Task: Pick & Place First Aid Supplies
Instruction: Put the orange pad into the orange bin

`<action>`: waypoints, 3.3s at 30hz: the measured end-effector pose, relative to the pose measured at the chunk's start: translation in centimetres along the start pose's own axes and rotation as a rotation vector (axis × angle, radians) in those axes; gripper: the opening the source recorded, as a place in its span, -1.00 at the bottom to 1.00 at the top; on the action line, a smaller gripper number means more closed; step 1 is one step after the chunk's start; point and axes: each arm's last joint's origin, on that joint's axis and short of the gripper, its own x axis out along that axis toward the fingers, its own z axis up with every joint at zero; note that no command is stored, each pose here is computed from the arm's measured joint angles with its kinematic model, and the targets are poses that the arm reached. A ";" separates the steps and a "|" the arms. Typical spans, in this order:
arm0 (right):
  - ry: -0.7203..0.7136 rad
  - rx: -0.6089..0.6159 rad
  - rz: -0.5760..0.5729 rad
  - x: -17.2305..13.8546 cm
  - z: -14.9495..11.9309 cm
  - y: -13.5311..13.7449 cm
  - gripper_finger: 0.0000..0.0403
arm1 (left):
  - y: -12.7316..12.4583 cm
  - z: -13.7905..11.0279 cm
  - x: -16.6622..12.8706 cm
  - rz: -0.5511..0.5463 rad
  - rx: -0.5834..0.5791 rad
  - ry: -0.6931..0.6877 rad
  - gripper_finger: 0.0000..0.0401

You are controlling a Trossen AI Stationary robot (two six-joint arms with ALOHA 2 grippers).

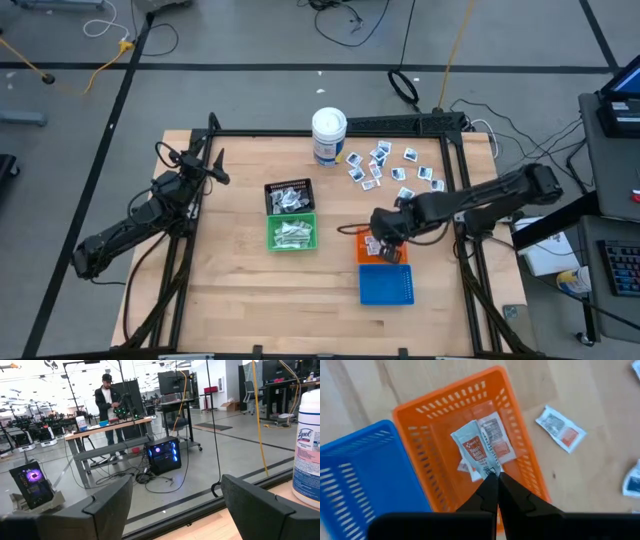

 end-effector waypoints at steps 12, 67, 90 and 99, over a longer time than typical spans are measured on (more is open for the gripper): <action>-0.005 -0.082 0.018 4.4 -1.8 0.7 -0.98 | 0.0 0.0 0.0 0.000 0.000 0.000 0.52; -0.278 0.658 -0.111 2.5 4.6 -12.4 0.20 | 0.0 0.0 0.0 0.000 0.000 0.000 0.52; -0.286 0.819 -0.205 6.6 6.4 -19.7 0.18 | 0.0 0.0 0.0 0.000 0.000 0.000 0.52; -0.202 0.863 -0.232 9.9 6.5 -20.7 0.18 | 0.0 0.0 0.0 0.000 0.000 0.000 0.52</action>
